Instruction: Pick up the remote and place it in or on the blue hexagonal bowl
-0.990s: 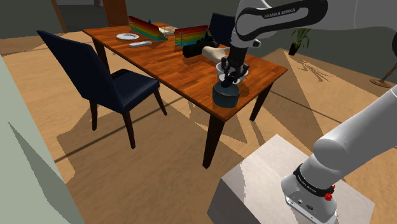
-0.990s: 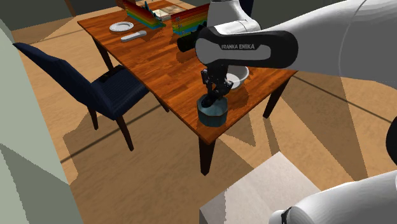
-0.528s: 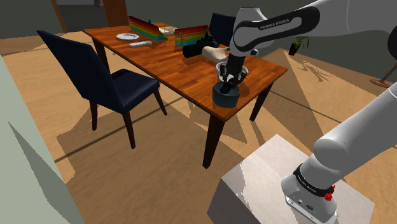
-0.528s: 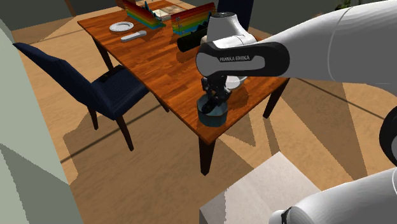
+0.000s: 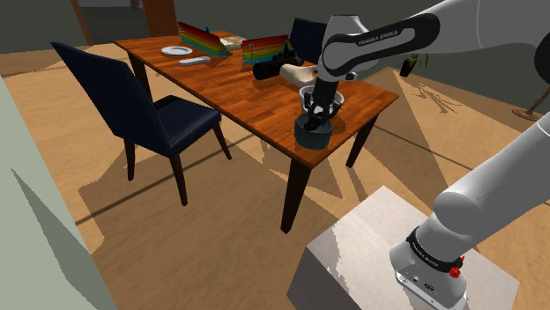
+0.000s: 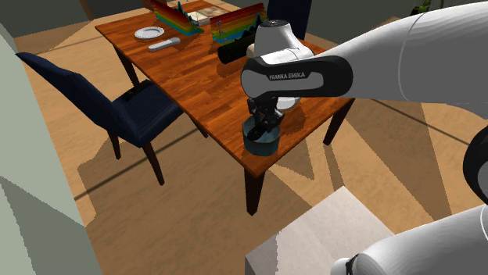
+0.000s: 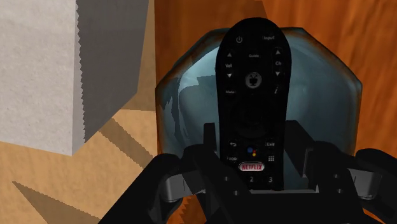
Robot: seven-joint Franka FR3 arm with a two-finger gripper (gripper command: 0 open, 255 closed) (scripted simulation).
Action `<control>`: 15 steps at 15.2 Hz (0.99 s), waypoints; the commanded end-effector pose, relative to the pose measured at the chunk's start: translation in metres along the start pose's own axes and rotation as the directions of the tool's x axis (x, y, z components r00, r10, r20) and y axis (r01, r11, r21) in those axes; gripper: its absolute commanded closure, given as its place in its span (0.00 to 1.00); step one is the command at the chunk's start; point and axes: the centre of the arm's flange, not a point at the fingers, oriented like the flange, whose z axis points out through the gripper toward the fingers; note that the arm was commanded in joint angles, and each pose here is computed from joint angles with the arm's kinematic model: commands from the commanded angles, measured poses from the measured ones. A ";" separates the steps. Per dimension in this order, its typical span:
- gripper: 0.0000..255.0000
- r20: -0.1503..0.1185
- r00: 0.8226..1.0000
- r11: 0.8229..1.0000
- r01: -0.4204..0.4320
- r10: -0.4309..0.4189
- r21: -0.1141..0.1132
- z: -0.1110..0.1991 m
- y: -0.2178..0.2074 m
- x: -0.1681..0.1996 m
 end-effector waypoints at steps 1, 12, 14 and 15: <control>1.00 0.000 1.000 1.000 0.000 0.000 0.000 0.000 0.000 0.000; 0.00 0.000 1.000 1.000 0.000 0.000 0.000 -0.050 0.000 0.000; 0.00 0.000 1.000 1.000 0.000 0.000 0.000 -0.050 0.000 0.000; 0.00 0.000 1.000 1.000 0.000 0.000 0.000 -0.050 0.000 0.000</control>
